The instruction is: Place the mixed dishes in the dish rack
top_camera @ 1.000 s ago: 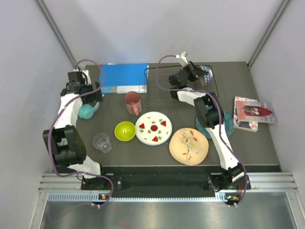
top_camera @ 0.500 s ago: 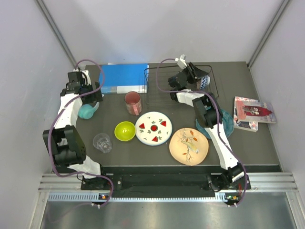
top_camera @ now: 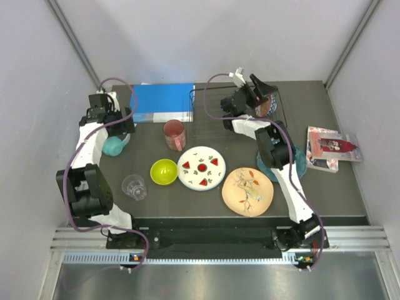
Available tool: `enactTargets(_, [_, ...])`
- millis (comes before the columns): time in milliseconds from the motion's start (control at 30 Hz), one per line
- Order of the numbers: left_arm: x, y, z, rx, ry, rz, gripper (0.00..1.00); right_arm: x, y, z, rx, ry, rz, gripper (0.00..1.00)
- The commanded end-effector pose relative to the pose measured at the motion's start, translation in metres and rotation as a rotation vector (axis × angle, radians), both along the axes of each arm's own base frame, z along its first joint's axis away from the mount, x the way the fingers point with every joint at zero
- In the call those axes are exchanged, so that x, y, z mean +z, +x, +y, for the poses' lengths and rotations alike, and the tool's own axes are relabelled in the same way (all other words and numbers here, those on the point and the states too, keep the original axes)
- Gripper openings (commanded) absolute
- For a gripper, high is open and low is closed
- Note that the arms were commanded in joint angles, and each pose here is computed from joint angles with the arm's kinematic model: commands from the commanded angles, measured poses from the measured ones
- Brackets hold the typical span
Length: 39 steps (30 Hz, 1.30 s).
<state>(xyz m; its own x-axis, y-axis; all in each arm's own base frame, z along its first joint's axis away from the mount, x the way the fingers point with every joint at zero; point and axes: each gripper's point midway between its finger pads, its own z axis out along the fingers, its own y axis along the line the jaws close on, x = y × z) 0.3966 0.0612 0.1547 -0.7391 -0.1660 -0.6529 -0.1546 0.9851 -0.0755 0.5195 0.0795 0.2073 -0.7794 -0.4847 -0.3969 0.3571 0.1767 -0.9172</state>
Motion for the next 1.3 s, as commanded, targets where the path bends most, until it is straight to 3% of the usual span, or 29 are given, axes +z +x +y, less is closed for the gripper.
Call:
enactTargets(0, [0.015,0.012,0.003,-0.002,0.000,-0.051,0.99,0.081,-0.078,0.006,-0.089,0.496,-0.387,0.98])
enactTargets(133, [0.022,0.015,0.007,0.003,0.007,-0.077,0.99,0.112,-0.125,0.031,0.025,0.520,-0.349,1.00])
enactTargets(367, [0.032,0.019,0.005,-0.019,0.001,-0.123,0.99,0.139,-0.232,0.139,0.452,0.482,-0.127,1.00])
enactTargets(500, [0.034,0.023,0.002,-0.028,-0.016,-0.144,0.99,0.160,-0.271,0.174,0.606,0.546,-0.123,1.00])
enactTargets(600, [0.033,0.022,-0.001,-0.028,-0.033,-0.157,0.99,0.207,-0.306,0.198,0.737,0.747,-0.205,1.00])
enactTargets(667, [0.030,0.017,-0.005,-0.035,-0.045,-0.156,0.99,0.274,-0.327,0.191,0.808,0.994,-0.313,1.00])
enactTargets(733, [0.029,0.013,-0.007,-0.042,-0.047,-0.167,0.99,0.328,-0.342,0.158,0.830,1.266,-0.441,1.00])
enactTargets(800, [0.029,0.012,-0.009,-0.052,-0.050,-0.169,0.99,0.346,-0.356,0.143,0.862,1.390,-0.467,1.00])
enactTargets(933, [0.033,0.017,-0.008,-0.063,-0.049,-0.180,0.99,0.371,-0.369,0.165,0.941,1.315,-0.553,1.00])
enactTargets(967, [0.034,0.019,-0.007,-0.063,-0.052,-0.179,0.99,0.396,-0.368,0.185,1.077,0.976,-0.517,1.00])
enactTargets(1000, [0.035,0.020,-0.007,-0.063,-0.057,-0.180,0.99,0.413,-0.369,0.216,1.156,1.130,-0.653,1.00])
enactTargets(1067, [0.037,0.023,-0.007,-0.058,-0.068,-0.175,0.99,0.450,-0.342,0.236,1.392,1.193,-0.704,1.00])
enactTargets(1100, [0.039,0.023,-0.007,-0.056,-0.072,-0.175,0.99,0.455,-0.321,0.217,1.337,1.234,-0.760,1.00])
enactTargets(1167, [0.042,0.021,-0.008,-0.059,-0.073,-0.180,0.99,0.433,-0.275,0.206,1.314,1.252,-0.727,1.00])
enactTargets(1233, [0.045,0.017,-0.008,-0.066,-0.059,-0.196,0.99,0.376,-0.254,0.237,1.316,1.253,-0.522,1.00])
enactTargets(1267, [0.044,0.016,-0.005,-0.060,-0.044,-0.199,0.99,0.341,-0.248,0.256,1.283,1.331,-0.408,1.00])
